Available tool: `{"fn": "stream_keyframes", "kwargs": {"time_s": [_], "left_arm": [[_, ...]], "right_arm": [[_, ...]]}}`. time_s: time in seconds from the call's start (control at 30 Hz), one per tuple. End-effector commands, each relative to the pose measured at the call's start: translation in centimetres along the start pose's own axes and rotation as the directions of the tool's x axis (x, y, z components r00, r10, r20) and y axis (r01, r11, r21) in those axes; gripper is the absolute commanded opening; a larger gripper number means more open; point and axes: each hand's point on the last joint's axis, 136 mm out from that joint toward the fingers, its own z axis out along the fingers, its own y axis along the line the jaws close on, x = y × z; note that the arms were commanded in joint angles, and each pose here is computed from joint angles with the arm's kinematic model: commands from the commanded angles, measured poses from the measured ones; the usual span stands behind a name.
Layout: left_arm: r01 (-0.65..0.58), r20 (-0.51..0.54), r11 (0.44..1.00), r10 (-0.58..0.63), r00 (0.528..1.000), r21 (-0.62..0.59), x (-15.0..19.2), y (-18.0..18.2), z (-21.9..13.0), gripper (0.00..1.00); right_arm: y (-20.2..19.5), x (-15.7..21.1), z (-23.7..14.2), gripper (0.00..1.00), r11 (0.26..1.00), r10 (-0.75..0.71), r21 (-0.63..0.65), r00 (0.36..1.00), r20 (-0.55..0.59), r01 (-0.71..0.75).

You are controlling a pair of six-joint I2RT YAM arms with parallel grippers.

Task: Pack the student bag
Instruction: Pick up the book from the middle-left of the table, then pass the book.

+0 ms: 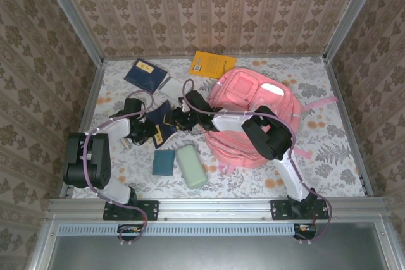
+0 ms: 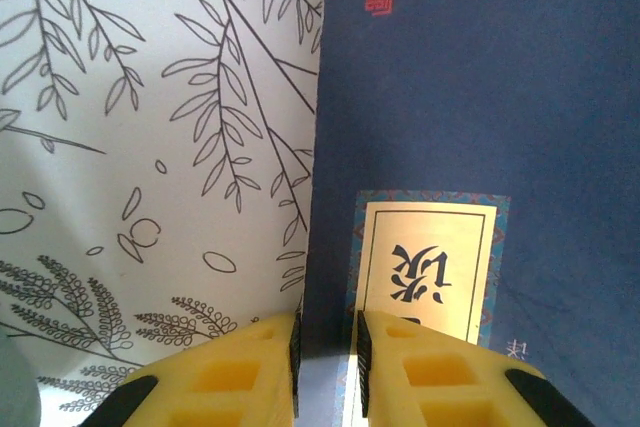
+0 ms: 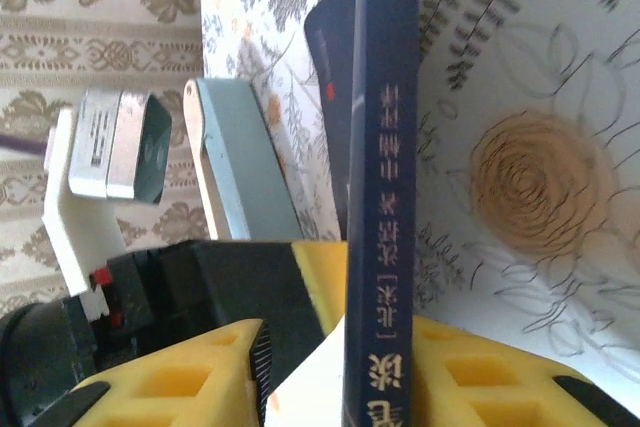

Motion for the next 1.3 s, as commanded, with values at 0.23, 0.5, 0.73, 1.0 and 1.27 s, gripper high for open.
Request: {"fn": "stream_keyframes", "kwargs": {"time_s": [0.23,0.5,0.73,1.0,1.27], "left_arm": [[0.000,-0.049,1.000,0.000,0.999,-0.011,1.5,0.3,-1.2,0.27],[0.054,0.079,0.949,-0.082,0.993,0.312,-2.1,-5.5,-7.0,0.58],[0.057,0.115,0.790,-0.159,0.980,0.610,-5.2,-11.2,-11.5,0.61],[0.044,0.080,0.602,-0.177,0.981,0.798,-7.2,-16.1,-14.7,0.77],[0.040,0.046,0.617,-0.122,0.992,0.786,-6.2,-17.7,-13.2,0.78]], "right_arm": [[1.6,0.1,-3.8,0.00,0.995,-0.094,0.027,0.996,0.007,0.094],[6.1,-3.6,-9.5,0.00,0.989,-0.114,-0.074,0.983,0.141,0.125],[8.6,-5.4,-14.4,0.00,0.978,-0.080,-0.174,0.977,0.200,0.116],[11.7,-5.1,-17.6,0.00,0.952,-0.083,-0.271,0.971,0.226,0.144],[13.9,-5.2,-19.7,0.00,0.932,-0.088,-0.318,0.960,0.266,0.174]]}}
